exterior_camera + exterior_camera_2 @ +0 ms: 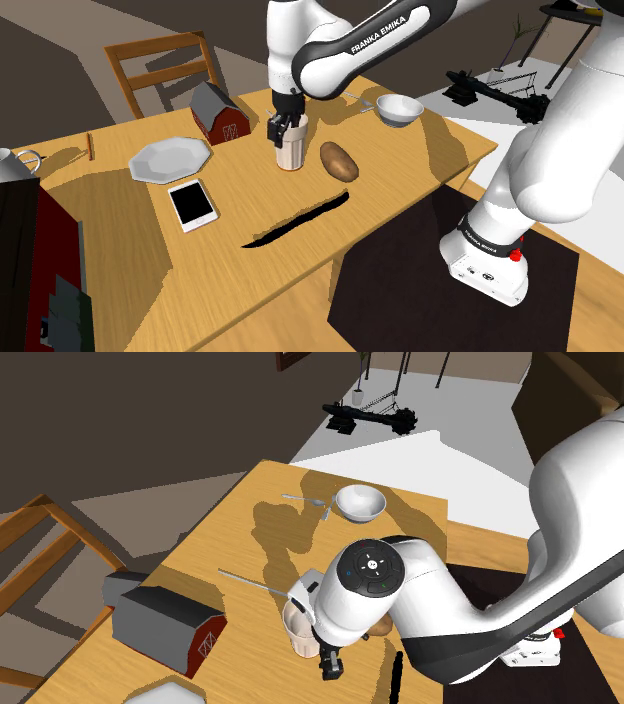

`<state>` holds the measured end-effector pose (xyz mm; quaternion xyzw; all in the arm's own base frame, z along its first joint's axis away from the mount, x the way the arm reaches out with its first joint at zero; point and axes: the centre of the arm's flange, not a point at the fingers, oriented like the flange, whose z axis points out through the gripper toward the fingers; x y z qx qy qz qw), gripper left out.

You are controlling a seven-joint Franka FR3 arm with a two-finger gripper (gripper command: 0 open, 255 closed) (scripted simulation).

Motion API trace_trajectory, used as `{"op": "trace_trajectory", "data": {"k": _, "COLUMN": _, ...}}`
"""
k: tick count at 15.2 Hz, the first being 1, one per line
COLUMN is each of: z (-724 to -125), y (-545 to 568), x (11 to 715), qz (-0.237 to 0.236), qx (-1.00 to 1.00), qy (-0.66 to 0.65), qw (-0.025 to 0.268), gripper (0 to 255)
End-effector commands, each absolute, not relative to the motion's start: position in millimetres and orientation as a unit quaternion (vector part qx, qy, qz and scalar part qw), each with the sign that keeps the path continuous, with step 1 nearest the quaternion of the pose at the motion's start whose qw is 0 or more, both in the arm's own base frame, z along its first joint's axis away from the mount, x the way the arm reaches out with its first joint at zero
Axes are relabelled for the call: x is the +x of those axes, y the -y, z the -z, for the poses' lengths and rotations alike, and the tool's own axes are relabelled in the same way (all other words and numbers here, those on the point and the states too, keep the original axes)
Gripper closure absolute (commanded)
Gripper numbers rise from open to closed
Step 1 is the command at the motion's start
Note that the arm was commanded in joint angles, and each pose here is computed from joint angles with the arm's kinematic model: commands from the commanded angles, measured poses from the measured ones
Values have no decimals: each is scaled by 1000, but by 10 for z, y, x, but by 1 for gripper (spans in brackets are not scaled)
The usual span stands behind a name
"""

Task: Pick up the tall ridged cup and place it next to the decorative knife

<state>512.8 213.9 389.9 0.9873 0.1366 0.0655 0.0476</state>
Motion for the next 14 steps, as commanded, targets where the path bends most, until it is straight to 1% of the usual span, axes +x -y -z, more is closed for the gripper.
{"op": "trace_trajectory", "data": {"k": 1, "z": -3899, "y": -2139, "x": 5128, "qz": -66, "qx": 987, "qy": -137, "qw": 48, "gripper": 0}}
{"op": "trace_trajectory", "data": {"k": 2, "z": -3899, "y": -2139, "x": 5128, "qz": -65, "qx": 987, "qy": -137, "qw": 48, "gripper": 0}}
{"op": "trace_trajectory", "data": {"k": 6, "z": -4392, "y": -2177, "x": 5057, "qz": -65, "qx": 987, "qy": -137, "qw": 48, "gripper": 0}}
{"op": "trace_trajectory", "data": {"k": 14, "z": -4392, "y": -2177, "x": 5057, "qz": -65, "qx": 987, "qy": -137, "qw": 48, "gripper": 0}}
